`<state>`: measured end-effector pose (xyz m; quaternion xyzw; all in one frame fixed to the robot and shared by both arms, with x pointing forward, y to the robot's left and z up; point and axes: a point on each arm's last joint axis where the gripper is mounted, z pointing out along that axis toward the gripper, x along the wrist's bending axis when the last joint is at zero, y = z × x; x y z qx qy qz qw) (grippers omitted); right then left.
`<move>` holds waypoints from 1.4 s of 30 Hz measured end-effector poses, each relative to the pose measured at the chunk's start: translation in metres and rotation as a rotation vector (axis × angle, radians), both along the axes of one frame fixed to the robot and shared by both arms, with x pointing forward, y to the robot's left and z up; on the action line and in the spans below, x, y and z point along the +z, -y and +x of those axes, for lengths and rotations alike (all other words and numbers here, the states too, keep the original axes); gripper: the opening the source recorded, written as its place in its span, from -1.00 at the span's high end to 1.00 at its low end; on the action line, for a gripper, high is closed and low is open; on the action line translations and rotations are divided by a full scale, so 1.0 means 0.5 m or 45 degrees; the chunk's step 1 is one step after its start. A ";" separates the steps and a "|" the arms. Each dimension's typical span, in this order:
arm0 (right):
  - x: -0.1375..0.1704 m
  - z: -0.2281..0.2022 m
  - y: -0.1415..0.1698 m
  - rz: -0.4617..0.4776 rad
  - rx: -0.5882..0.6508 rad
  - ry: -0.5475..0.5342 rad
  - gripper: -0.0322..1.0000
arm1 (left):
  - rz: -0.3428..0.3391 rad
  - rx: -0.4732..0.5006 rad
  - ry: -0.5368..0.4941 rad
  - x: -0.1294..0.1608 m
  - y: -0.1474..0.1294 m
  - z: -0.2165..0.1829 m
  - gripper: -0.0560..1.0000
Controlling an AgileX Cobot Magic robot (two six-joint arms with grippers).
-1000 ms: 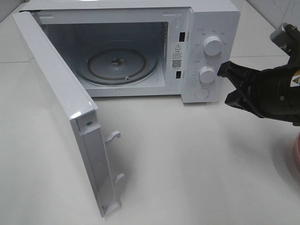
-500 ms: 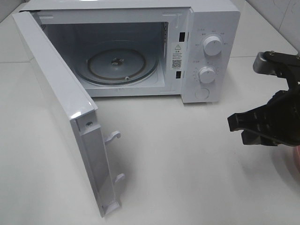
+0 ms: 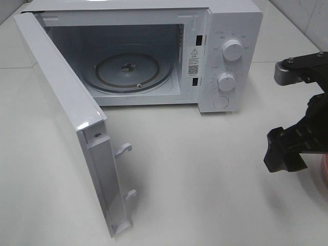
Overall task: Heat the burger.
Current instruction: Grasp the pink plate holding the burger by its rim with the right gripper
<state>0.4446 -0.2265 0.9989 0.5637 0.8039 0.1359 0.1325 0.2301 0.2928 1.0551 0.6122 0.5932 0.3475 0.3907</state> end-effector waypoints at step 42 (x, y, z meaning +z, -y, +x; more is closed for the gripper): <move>-0.129 0.084 0.148 -0.202 -0.260 -0.226 -0.71 | 0.000 0.000 0.000 0.000 0.000 0.000 -0.98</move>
